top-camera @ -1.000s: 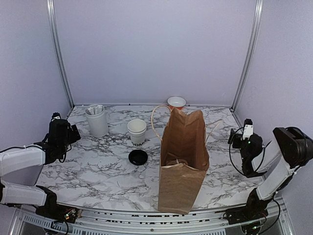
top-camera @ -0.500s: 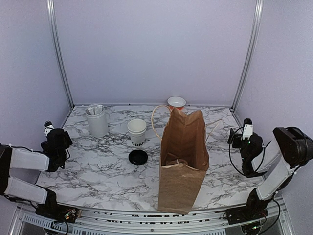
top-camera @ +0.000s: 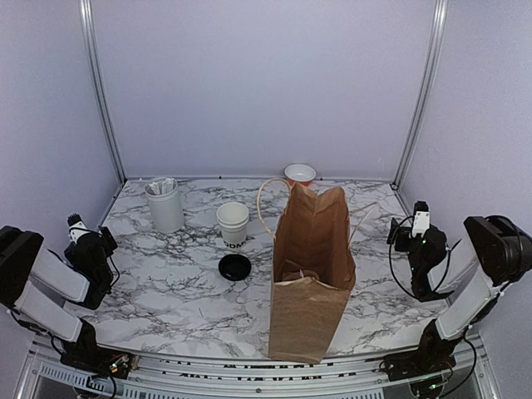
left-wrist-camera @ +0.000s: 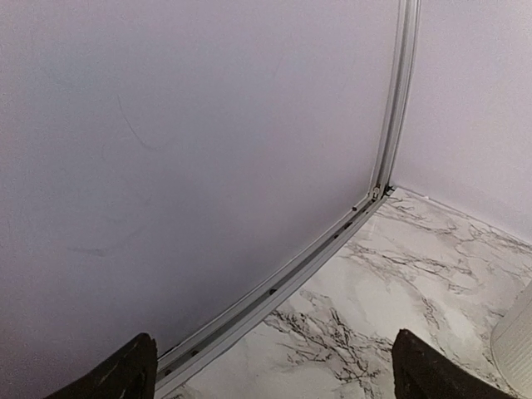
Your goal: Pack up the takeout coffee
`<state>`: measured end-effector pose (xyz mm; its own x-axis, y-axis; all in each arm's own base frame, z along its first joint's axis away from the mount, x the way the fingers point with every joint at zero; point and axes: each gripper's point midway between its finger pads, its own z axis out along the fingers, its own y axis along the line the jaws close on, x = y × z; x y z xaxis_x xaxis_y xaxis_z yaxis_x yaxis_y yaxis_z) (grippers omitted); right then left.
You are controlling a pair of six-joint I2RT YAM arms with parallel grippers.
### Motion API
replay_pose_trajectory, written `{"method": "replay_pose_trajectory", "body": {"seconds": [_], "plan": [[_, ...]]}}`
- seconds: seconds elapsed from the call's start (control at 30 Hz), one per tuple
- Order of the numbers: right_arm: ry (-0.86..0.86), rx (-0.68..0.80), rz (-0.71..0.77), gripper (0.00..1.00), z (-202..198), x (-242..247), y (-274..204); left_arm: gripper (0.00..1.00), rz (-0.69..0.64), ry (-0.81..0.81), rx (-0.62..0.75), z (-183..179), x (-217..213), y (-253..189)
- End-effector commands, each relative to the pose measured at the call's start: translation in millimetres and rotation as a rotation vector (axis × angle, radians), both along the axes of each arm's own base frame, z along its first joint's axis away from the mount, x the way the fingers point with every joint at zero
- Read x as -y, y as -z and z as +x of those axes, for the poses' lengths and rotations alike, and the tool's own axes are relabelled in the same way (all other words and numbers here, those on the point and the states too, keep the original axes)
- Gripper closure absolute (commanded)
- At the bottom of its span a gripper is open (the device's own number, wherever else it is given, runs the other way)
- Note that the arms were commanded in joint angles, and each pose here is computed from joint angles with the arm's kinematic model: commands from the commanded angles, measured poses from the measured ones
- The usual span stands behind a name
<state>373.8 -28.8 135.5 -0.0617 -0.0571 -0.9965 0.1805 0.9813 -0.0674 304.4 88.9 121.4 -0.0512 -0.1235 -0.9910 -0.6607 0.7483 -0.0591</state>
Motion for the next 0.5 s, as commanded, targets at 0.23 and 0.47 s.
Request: {"method": "replay_pose_trajectory", "body": {"seconds": [0.23,0.47], "plan": [[-0.017,0.038,-0.007,0.00,4,-5,-11,0.01,0.080,0.400,0.004,54,56,-12],[-0.017,0.037,-0.007,0.00,4,-5,-10,0.01,0.067,0.367,0.003,57,49,-12]]}}
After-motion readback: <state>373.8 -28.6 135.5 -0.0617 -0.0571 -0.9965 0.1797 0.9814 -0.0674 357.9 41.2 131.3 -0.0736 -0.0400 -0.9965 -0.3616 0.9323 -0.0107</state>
